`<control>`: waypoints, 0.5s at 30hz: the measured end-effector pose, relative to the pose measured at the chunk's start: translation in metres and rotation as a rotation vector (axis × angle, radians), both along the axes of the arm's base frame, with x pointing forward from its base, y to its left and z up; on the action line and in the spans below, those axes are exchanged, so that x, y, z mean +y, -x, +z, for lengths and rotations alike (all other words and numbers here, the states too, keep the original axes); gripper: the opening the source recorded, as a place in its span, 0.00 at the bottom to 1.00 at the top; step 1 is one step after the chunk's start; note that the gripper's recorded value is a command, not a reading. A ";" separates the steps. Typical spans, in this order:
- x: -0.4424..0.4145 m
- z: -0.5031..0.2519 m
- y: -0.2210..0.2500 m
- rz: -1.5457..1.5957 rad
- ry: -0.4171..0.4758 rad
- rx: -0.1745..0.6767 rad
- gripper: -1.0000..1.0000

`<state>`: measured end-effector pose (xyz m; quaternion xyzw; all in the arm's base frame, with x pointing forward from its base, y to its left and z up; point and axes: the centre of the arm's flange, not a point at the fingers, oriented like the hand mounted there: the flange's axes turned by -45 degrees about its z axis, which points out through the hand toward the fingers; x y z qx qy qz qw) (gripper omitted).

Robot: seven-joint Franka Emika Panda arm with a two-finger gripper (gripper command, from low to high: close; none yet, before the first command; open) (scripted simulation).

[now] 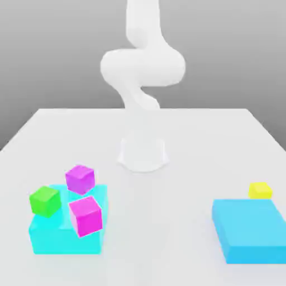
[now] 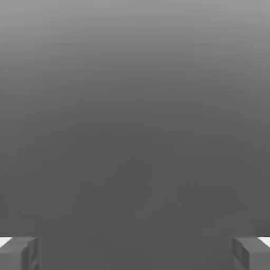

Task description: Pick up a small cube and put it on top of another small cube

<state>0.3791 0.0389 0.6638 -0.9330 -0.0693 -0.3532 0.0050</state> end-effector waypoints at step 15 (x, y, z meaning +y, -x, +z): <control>0.253 -0.318 0.030 0.924 0.372 0.370 0.50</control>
